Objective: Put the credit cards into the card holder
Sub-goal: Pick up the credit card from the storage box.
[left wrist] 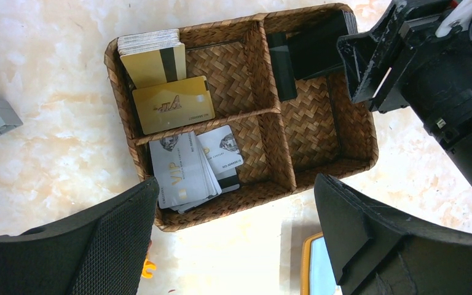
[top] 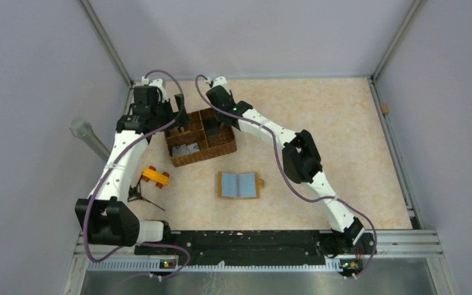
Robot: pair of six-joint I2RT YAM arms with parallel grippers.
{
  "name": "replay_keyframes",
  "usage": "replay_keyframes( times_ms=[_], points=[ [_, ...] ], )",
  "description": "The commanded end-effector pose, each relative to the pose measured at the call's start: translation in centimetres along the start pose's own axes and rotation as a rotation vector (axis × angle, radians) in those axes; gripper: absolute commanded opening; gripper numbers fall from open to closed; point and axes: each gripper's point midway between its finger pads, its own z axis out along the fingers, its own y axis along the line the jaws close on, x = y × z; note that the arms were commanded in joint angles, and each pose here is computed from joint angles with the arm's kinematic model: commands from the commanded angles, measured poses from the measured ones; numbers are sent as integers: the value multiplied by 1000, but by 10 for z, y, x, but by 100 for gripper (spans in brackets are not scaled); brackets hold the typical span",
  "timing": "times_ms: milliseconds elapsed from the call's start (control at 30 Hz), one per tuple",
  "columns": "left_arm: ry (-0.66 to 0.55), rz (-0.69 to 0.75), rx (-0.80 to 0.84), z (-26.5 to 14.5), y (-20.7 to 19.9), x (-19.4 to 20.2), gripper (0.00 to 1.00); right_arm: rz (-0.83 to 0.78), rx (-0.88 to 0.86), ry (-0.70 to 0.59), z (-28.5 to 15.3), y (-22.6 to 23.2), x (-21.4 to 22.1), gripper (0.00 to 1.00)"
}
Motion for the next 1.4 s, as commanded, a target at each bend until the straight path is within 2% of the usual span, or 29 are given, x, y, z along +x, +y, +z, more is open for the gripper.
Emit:
replay_keyframes(
  times_ms=[0, 133, 233, 367, 700, 1367],
  points=[
    [-23, -17, 25, 3, -4, -6, 99, 52, -9, -146, -42, -4, -67, 39],
    [-26, -18, 26, 2, -4, -7, 99, 50, -29, -140, -40, 0, -65, 39],
    [-24, -18, 28, 2, -4, -7, 99, 45, -90, -137, -40, 11, -64, 51],
    [-24, -19, 28, 2, -4, -7, 99, 39, -85, -120, -31, 13, -54, 57],
    [-28, -20, 28, 1, -3, -8, 99, 11, 11, -88, -15, 2, -33, 57],
    [-26, -22, 27, 1, -3, -8, 99, 3, 26, -45, 2, 1, -12, 54]
  ],
)
